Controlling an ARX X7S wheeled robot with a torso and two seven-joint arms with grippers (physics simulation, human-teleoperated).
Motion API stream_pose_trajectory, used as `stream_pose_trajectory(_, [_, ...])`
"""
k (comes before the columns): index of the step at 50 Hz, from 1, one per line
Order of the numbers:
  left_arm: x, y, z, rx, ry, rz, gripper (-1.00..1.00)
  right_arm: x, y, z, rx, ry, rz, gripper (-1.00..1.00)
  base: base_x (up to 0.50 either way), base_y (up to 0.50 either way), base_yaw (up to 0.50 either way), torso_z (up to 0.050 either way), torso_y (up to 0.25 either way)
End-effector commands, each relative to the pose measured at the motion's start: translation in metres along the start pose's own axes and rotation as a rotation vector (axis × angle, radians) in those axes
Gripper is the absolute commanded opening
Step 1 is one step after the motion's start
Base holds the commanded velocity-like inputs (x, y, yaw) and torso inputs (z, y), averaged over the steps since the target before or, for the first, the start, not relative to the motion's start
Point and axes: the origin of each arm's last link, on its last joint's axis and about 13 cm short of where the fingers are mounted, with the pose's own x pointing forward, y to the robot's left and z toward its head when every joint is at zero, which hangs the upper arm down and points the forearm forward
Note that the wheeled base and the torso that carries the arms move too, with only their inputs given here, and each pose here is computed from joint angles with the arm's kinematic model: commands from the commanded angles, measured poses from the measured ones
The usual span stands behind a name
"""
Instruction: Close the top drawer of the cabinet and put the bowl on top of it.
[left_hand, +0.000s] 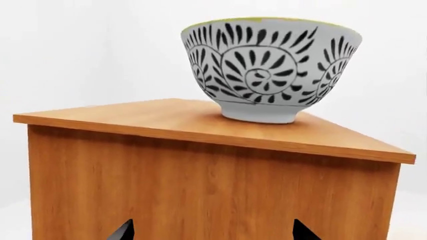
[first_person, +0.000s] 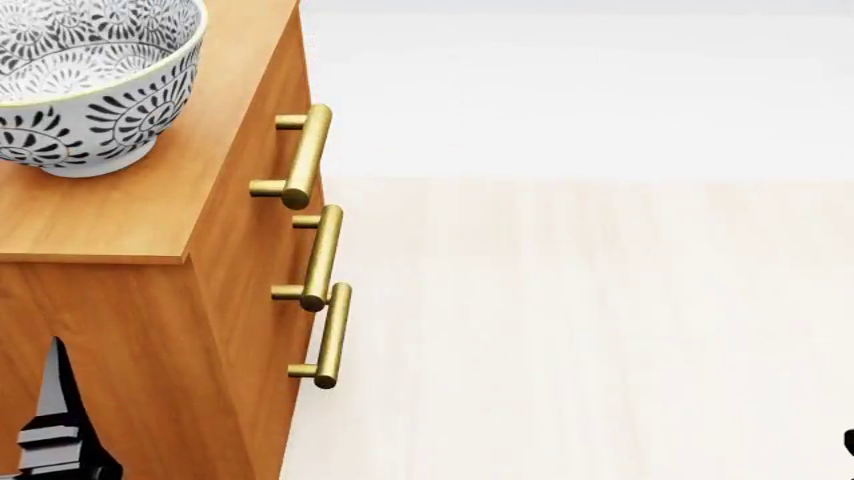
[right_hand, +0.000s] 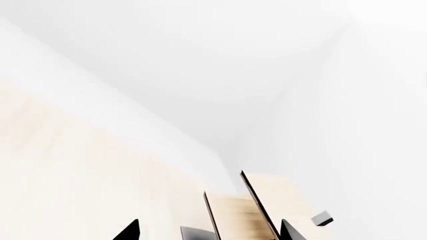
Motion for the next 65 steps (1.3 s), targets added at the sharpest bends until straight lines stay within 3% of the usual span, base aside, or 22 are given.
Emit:
stream_pose_trajectory(1, [-0.004,0.001,0.008,-0.006,-0.027,0.001,1.00,-0.003,0.000,0.008,0.007,-0.034,-0.005,1.00,0.00,0.00,0.00,0.000,0.000])
stream_pose_trajectory(30, [-0.014,0.002,0.031,-0.006,-0.104,-0.003,1.00,-0.019,-0.010,0.054,0.040,-0.188,-0.046,1.00,0.00,0.00,0.00,0.000,0.000])
stream_pose_trajectory(65, [-0.029,0.005,0.055,-0.035,-0.198,-0.012,1.00,-0.041,-0.020,0.082,0.057,-0.295,-0.076,1.00,0.00,0.00,0.00,0.000,0.000])
